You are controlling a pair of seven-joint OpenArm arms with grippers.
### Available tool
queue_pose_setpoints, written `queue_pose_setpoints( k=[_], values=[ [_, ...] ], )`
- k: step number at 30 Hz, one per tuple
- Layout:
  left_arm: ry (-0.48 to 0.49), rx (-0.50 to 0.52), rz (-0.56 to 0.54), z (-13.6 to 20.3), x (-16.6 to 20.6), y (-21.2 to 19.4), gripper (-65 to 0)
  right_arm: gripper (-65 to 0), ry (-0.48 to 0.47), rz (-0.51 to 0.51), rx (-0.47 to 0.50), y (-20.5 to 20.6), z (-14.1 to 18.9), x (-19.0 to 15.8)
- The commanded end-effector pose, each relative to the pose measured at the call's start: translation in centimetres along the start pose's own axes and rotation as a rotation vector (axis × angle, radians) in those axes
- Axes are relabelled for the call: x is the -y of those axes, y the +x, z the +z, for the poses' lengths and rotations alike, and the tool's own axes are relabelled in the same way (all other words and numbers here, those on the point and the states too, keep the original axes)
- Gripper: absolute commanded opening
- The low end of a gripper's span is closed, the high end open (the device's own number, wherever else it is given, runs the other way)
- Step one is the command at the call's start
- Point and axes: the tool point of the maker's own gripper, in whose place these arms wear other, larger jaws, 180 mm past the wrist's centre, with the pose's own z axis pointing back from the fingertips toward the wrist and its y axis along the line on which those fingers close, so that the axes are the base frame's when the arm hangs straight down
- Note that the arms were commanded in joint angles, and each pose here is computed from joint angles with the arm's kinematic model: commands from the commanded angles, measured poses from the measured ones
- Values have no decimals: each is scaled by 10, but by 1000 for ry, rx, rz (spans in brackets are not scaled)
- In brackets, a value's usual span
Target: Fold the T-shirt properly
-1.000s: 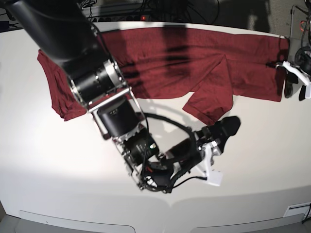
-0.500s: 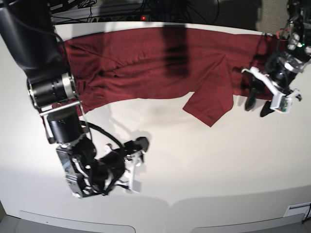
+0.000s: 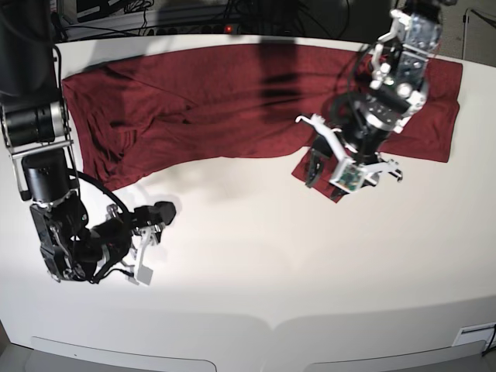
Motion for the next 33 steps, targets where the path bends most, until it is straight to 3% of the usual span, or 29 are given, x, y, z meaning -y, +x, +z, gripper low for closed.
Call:
queue_pose_setpoints(
  k=[1,6,11,17,23,26,33],
  values=[
    [20,27,-21,-6,-2,9,-397,-379,-13,17,50,15,17,3],
    [66,-85,-28,-35,2,-13,-397,-379,-29,-17,26,-6,17,16],
    [53,-181,7,-54,12,-29,-397,-379,-33,-32,39,-8,23,21],
    [42,-205,-6,-56,17,-31,-397,-379,-12,-36,65,-4,23,18],
    [-61,-228,-54,-54,40,-39,-397,-379,-9,-35,85,0,22,17],
    [-59,-242,-97,-58,40,-53,-397,-379,-7,-34,76,-1,22,16],
    [-1,-393,-99,-68,21,-94,-397,-379,-6,-34,56,-4,21,16]
  ],
)
